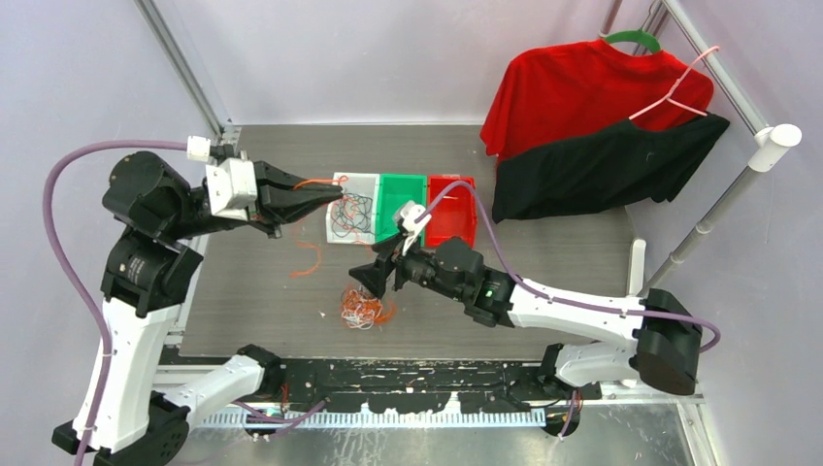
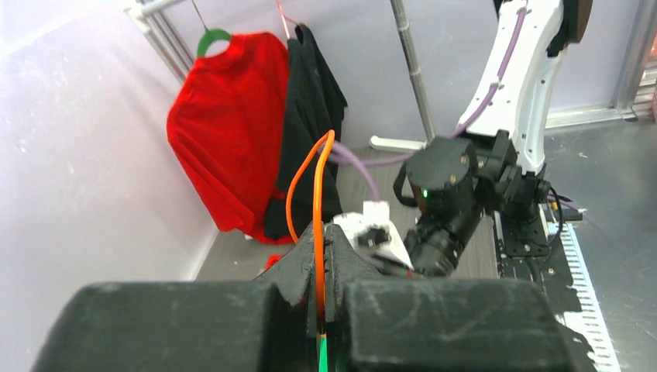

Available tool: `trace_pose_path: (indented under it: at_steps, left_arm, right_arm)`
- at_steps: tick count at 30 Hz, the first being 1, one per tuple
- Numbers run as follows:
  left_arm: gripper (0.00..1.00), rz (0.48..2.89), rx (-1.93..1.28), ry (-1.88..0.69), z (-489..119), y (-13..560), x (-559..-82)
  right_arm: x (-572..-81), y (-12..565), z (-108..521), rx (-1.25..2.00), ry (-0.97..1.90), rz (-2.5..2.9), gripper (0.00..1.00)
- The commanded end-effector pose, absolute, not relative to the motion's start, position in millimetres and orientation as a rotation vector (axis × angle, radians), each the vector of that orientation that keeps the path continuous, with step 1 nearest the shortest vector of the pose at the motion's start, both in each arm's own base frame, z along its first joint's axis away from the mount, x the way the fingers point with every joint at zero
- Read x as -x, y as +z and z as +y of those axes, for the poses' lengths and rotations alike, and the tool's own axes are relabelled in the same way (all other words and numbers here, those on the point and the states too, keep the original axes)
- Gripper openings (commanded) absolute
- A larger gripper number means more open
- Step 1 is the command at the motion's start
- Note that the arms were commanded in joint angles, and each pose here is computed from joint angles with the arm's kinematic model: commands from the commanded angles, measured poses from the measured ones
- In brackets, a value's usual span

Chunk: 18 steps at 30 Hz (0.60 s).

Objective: Untangle the cables
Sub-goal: Place the cable in the bin.

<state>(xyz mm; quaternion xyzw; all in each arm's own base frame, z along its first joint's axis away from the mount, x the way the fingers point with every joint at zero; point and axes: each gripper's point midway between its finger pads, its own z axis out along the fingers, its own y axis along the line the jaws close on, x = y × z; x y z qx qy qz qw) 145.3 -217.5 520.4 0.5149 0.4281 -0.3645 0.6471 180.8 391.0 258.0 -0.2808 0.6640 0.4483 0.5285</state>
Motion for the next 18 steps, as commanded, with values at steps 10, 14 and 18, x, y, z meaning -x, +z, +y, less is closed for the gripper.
trace_pose_path:
  at_steps: [10,14,18]
  left_arm:
    - [0.00,1.222,-1.082,-0.791,-246,427,-241]
    - [0.00,1.288,-1.045,-0.776,-258,408,-278]
    - [0.00,1.342,-1.035,-0.774,-273,383,-309]
  right_arm:
    - [-227,246,272,0.278,0.736,1.691,0.77]
    - [-230,240,238,0.195,0.674,1.711,0.75]
    - [-240,241,201,0.088,0.517,1.723,0.71]
